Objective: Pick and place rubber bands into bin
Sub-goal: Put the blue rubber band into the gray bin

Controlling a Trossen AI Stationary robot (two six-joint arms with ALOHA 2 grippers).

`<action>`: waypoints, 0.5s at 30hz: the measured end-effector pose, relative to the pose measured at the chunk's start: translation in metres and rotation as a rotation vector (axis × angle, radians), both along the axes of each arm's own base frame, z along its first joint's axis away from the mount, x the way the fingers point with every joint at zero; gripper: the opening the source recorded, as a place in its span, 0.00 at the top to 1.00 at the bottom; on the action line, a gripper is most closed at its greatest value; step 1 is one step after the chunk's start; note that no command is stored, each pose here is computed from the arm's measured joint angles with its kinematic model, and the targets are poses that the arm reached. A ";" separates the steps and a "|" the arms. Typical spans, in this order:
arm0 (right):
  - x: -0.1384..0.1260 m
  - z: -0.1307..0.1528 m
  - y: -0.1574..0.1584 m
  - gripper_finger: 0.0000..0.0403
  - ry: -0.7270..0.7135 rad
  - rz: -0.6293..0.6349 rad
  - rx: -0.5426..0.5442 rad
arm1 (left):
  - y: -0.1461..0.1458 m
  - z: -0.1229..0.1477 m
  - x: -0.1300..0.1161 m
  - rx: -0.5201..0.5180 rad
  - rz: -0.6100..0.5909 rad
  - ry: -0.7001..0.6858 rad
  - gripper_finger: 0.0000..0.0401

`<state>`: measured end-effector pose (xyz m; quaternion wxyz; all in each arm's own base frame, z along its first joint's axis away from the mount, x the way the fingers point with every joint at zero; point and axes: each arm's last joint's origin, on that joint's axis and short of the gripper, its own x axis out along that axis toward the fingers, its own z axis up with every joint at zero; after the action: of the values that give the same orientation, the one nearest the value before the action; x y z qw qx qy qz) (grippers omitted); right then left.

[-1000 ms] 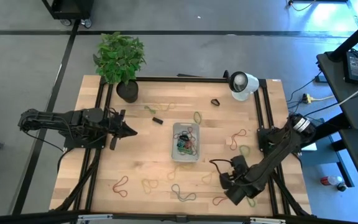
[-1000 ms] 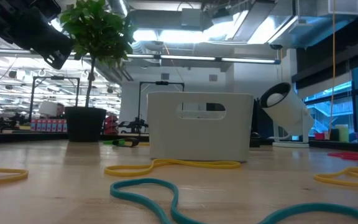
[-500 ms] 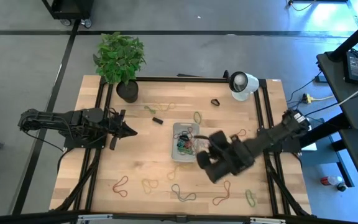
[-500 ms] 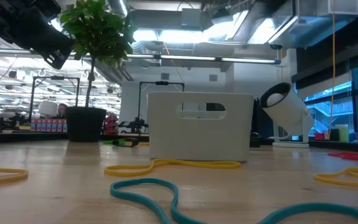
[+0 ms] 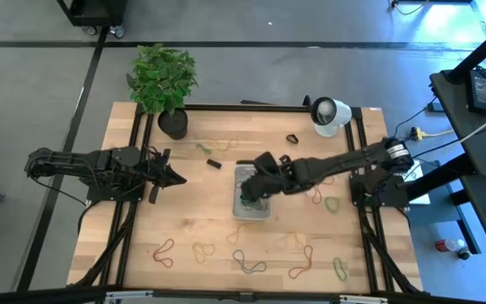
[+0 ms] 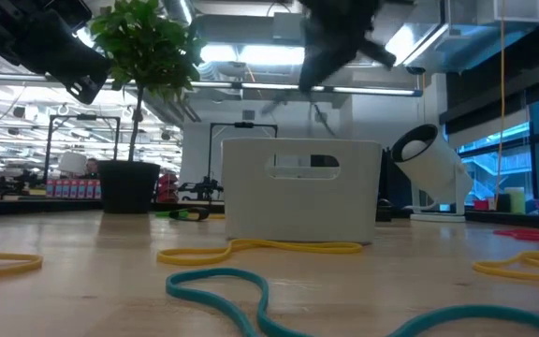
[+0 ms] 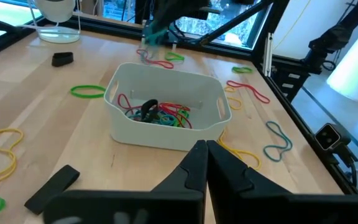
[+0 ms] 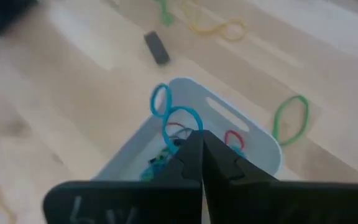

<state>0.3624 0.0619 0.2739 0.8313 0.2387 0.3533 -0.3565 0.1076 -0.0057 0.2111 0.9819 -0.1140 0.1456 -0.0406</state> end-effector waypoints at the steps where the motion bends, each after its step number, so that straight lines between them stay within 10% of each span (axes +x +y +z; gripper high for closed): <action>1: 0.001 -0.007 -0.005 1.00 0.008 0.001 0.011 | 0.000 0.000 0.000 0.000 0.000 0.000 0.99; 15: -0.007 -0.086 -0.027 0.98 -0.056 -0.010 0.150 | 0.000 0.000 0.000 0.002 0.004 0.000 0.98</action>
<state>0.3551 0.0353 0.1882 0.8188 0.3120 0.3544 -0.3265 0.1075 -0.0056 0.2111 0.9821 -0.1135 0.1453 -0.0387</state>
